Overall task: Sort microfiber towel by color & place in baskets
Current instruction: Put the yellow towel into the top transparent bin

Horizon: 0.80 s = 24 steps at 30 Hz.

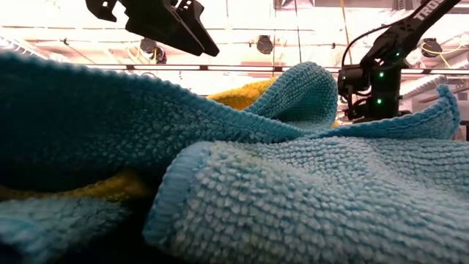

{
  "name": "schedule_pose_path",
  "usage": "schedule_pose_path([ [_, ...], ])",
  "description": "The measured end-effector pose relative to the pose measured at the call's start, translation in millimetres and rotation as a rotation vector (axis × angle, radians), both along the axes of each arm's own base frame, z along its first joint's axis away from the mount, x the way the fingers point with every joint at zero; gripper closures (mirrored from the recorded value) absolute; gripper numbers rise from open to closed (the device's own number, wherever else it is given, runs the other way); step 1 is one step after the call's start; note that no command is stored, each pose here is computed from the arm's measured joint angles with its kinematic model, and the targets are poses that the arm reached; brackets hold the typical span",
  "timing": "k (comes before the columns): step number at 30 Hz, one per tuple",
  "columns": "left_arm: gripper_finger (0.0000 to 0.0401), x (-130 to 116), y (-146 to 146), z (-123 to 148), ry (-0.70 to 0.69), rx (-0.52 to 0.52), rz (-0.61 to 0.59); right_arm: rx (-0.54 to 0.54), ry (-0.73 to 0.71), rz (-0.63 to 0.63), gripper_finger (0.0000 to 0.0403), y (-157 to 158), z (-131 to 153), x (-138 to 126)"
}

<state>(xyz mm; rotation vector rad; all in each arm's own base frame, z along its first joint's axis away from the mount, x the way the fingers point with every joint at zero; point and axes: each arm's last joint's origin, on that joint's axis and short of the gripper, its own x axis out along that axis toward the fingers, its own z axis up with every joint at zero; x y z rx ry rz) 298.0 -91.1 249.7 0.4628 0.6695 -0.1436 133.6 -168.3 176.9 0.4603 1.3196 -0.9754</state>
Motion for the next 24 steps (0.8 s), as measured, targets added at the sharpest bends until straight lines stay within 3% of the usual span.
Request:
schedule_pose_path([
  [7, 0.0147, 0, 0, 0, 0.004, -0.001, 0.000, 0.008, 0.010, 0.015, 0.0330, 0, -2, 1],
  [16, 0.0147, 0, 0, 0, 0.003, 0.000, 0.000, -0.053, -0.110, 0.026, 0.0227, 12, 27, -7],
  [24, 0.0147, 0, 0, 0, 0.001, 0.000, -0.001, -0.129, -0.173, 0.019, 0.0208, 26, 73, -19],
])
